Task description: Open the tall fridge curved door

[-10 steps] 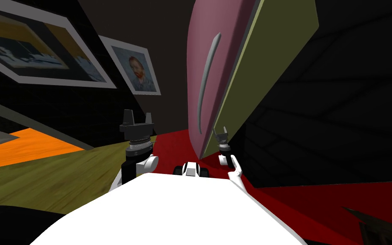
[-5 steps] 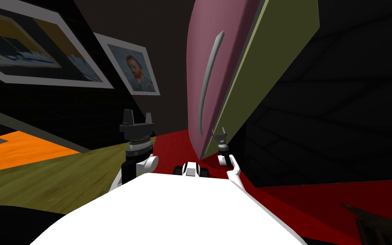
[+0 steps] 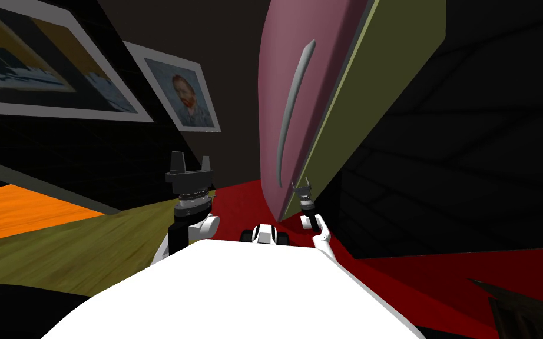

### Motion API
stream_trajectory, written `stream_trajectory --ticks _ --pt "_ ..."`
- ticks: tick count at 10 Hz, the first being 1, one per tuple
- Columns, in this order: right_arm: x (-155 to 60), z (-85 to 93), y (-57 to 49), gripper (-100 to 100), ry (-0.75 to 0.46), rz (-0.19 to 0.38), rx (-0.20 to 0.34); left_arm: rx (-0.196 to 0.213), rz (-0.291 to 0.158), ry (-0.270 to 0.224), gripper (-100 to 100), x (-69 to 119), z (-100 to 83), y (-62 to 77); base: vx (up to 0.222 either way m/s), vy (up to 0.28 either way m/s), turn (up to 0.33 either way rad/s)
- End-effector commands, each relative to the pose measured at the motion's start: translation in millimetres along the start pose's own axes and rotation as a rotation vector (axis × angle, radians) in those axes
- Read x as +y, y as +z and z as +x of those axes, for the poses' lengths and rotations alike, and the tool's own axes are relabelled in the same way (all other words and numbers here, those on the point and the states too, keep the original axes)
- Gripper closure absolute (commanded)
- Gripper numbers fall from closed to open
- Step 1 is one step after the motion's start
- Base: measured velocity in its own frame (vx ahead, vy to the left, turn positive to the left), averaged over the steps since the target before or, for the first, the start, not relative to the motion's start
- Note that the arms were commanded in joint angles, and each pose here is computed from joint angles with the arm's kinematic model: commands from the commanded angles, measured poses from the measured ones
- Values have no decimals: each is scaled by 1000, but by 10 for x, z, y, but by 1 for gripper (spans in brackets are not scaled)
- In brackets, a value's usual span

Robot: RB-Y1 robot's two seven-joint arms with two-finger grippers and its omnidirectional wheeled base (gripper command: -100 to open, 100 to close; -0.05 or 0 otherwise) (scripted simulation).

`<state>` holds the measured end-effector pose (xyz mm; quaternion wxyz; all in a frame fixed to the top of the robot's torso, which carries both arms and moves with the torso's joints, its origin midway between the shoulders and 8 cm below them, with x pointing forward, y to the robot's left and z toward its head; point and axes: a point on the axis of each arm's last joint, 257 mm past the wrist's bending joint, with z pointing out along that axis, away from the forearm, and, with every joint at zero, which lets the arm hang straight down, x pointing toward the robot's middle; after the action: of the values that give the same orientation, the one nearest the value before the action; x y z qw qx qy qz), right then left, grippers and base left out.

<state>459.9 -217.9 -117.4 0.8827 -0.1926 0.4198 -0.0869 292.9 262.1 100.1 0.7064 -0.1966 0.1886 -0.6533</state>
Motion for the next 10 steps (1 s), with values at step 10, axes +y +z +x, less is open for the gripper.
stream_trajectory --ticks 10 --pt "444 395 -247 -100 -311 -103 55 0 0 0 0 0 0 0 27 32 -24"
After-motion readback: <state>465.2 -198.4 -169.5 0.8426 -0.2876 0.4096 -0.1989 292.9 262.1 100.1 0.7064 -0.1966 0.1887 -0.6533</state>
